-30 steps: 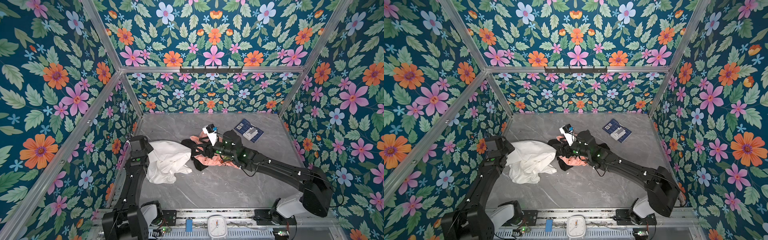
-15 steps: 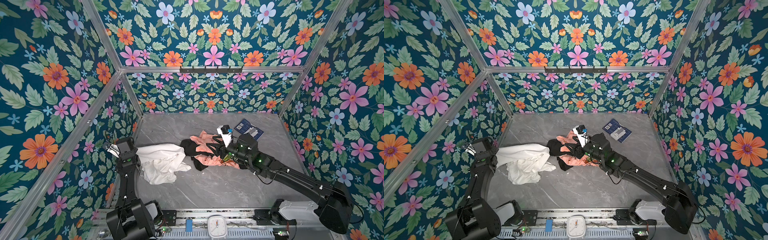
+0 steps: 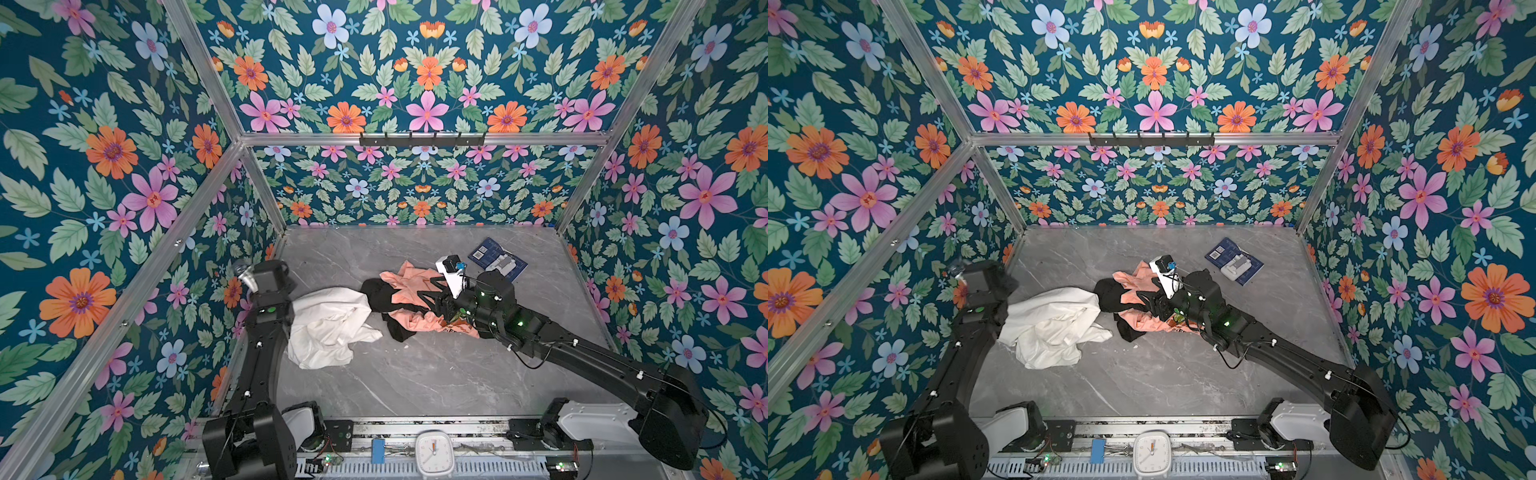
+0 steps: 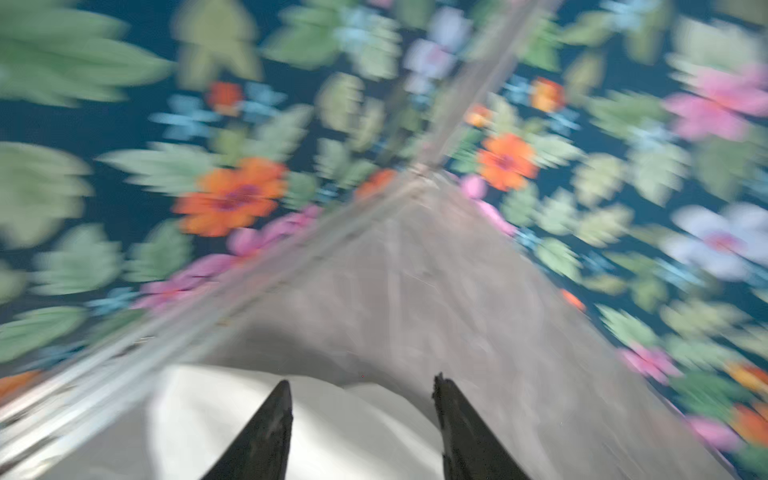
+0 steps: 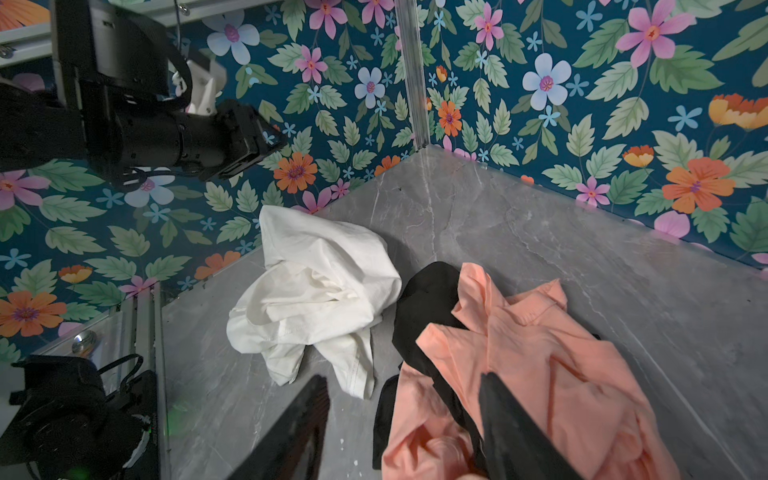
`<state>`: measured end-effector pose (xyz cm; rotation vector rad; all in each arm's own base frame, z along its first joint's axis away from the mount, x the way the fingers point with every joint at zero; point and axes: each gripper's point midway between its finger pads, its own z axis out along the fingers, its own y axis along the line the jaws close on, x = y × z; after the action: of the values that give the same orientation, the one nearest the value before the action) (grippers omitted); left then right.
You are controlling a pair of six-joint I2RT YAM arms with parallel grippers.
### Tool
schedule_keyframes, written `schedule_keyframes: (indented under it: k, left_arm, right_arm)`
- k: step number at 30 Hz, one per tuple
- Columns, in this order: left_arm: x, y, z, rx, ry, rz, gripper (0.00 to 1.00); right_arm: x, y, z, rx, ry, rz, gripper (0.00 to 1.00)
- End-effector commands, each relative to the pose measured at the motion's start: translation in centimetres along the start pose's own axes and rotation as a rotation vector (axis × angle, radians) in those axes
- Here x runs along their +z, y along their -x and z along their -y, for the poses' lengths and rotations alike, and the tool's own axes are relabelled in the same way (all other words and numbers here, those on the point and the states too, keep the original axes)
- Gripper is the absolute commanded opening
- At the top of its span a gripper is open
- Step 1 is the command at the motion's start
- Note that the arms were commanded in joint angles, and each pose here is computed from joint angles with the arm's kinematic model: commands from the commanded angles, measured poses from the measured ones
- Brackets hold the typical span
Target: Pick out a specific cloth from the pile
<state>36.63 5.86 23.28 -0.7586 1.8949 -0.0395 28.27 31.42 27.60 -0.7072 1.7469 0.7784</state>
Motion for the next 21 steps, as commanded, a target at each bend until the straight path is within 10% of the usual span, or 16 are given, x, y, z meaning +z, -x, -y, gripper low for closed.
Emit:
schedule_keyframes:
  k: [1, 12, 21]
  left_arm:
    - [-1.9, -4.0, 4.4, 0.093, -0.139, -0.112, 0.65]
    - [-6.9, -14.8, 1.7, -0.039, -0.132, -0.436, 0.98]
    - [-5.0, -18.7, 4.9, 0.056, -0.203, -0.515, 0.96]
  right_arm:
    - [-0.4, -0.1, 0.4, -0.023, -0.024, -0.001, 0.6]
    - [-4.4, -2.7, 3.2, -0.042, -0.164, -0.036, 0.68]
    - [-3.8, -2.6, 3.1, -0.015, -0.153, -0.033, 0.69]
